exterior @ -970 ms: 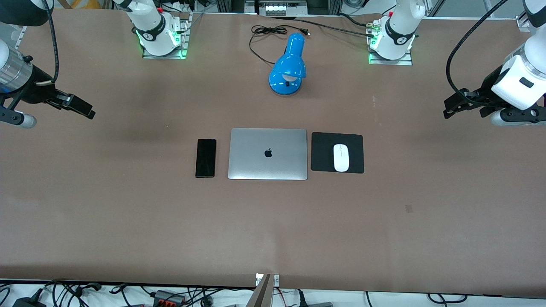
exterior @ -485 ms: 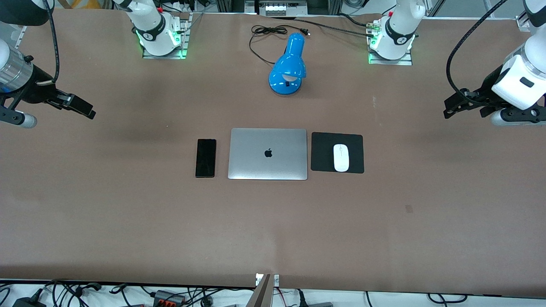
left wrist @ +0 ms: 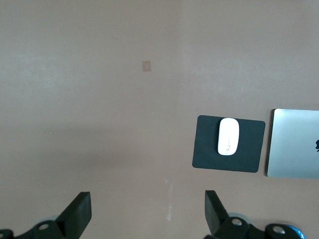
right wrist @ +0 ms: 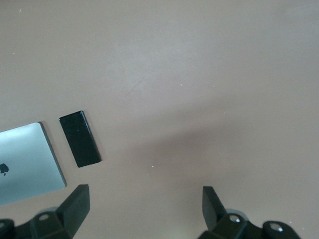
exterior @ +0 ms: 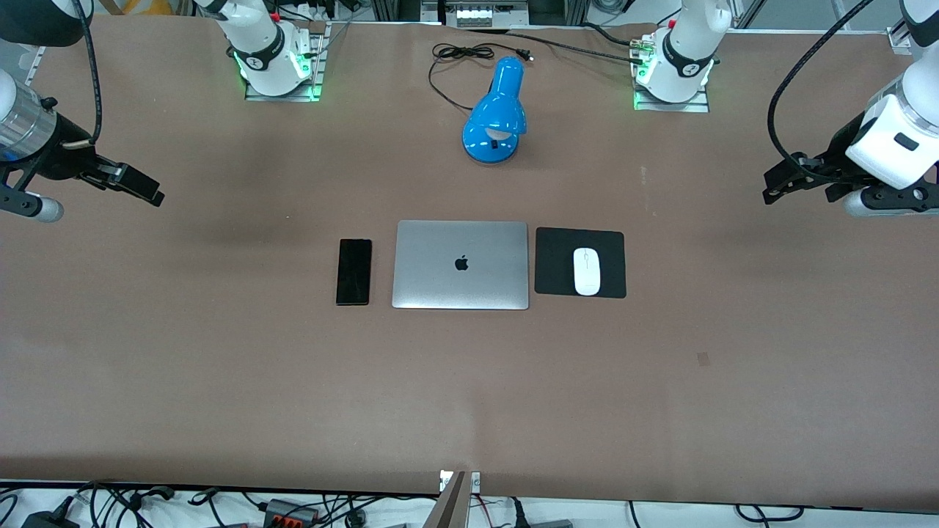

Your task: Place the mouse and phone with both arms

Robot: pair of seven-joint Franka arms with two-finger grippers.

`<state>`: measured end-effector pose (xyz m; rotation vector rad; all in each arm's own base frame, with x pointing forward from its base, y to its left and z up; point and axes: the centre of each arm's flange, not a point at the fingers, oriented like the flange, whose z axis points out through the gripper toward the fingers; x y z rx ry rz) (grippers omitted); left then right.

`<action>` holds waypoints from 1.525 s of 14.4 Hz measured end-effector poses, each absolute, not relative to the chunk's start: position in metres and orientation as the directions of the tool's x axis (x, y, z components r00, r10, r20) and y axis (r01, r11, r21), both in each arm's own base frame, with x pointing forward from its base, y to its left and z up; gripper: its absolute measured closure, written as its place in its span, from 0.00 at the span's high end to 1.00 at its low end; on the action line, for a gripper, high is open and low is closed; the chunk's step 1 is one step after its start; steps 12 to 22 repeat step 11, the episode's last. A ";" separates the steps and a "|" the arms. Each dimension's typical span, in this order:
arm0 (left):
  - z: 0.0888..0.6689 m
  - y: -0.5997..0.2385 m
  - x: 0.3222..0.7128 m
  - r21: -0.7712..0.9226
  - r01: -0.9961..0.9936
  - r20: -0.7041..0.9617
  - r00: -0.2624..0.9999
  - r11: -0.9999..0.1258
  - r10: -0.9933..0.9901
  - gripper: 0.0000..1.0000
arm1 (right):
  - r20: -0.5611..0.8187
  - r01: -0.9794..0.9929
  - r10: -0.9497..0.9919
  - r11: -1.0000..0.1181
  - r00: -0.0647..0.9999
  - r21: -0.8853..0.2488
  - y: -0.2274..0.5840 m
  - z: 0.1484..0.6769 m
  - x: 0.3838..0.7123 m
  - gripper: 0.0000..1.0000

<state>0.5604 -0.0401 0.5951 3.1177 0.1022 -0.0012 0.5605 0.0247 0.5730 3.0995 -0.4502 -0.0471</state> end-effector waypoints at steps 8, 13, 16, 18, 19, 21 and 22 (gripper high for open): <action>0.595 -0.040 0.560 0.022 0.065 -0.001 0.998 -0.998 0.065 1.00 | -0.022 -0.261 -0.262 -0.964 0.965 0.042 0.033 0.571 0.561 1.00; 0.595 -0.040 0.560 0.022 0.065 -0.002 0.998 -0.998 0.065 1.00 | -0.027 -0.261 -0.262 -0.965 0.965 0.043 0.033 0.568 0.562 1.00; 0.595 -0.040 0.560 0.022 0.065 -0.002 0.998 -0.998 0.065 1.00 | -0.027 -0.261 -0.262 -0.965 0.965 0.043 0.033 0.568 0.562 1.00; 0.595 -0.040 0.560 0.022 0.065 -0.002 0.998 -0.998 0.065 1.00 | -0.027 -0.261 -0.262 -0.965 0.965 0.043 0.033 0.568 0.562 1.00; 0.595 -0.040 0.560 0.022 0.065 -0.002 0.998 -0.998 0.065 1.00 | -0.027 -0.261 -0.262 -0.965 0.965 0.043 0.033 0.568 0.562 1.00; 0.595 -0.040 0.560 0.022 0.065 -0.002 0.998 -0.998 0.065 1.00 | -0.027 -0.261 -0.262 -0.965 0.965 0.043 0.033 0.568 0.562 1.00; 0.595 -0.040 0.560 0.022 0.065 -0.002 0.998 -0.998 0.065 1.00 | -0.027 -0.261 -0.262 -0.965 0.965 0.043 0.033 0.568 0.562 1.00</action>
